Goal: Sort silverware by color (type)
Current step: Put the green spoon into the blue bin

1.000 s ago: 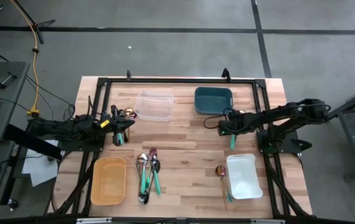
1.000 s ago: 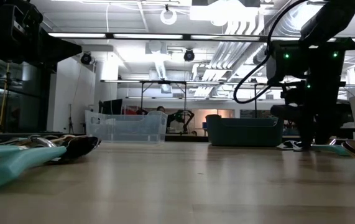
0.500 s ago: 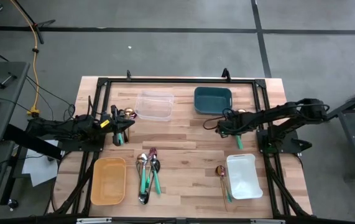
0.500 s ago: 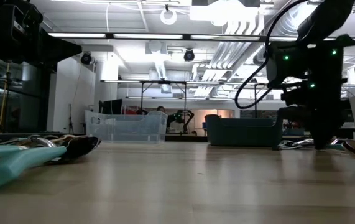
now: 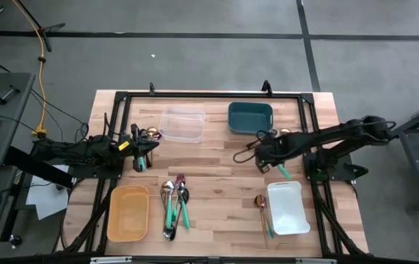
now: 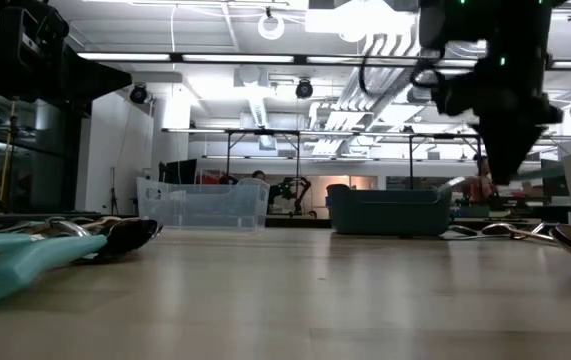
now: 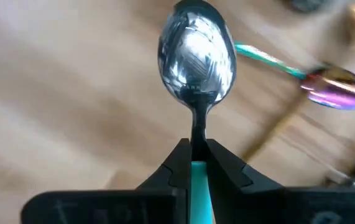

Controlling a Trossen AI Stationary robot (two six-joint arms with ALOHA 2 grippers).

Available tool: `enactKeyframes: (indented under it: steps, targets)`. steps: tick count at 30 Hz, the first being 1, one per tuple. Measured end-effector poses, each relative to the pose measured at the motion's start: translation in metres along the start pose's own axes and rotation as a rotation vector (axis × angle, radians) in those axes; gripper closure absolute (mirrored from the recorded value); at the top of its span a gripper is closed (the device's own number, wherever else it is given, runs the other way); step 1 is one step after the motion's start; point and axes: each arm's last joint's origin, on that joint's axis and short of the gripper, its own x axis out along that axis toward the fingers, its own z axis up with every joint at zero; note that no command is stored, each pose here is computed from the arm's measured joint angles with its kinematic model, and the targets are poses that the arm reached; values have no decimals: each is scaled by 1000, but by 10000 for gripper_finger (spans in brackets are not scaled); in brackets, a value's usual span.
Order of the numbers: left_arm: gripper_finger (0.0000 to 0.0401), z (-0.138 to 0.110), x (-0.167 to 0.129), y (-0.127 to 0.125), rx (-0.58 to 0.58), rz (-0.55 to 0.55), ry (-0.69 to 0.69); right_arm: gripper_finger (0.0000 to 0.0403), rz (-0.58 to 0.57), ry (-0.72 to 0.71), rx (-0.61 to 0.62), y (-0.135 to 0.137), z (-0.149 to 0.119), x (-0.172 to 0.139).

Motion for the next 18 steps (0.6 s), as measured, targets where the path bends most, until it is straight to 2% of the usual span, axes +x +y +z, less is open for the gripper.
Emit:
enactKeyframes:
  steps: [3,6,9,14,18]
  targets:
    - [398,0,0,0,0,0,0,383,103,-56,-139,17,-4,-9]
    - [398,0,0,0,0,0,1,383,258,-186,-261,38,-5,-17]
    - [398,0,0,0,0,-1,1,383,365,-342,-323,53,0,-25]
    - [398,0,0,0,0,0,0,383,437,-578,-400,66,12,-37]
    - [398,0,0,0,0,-1,0,383,450,-660,-444,69,19,-41]
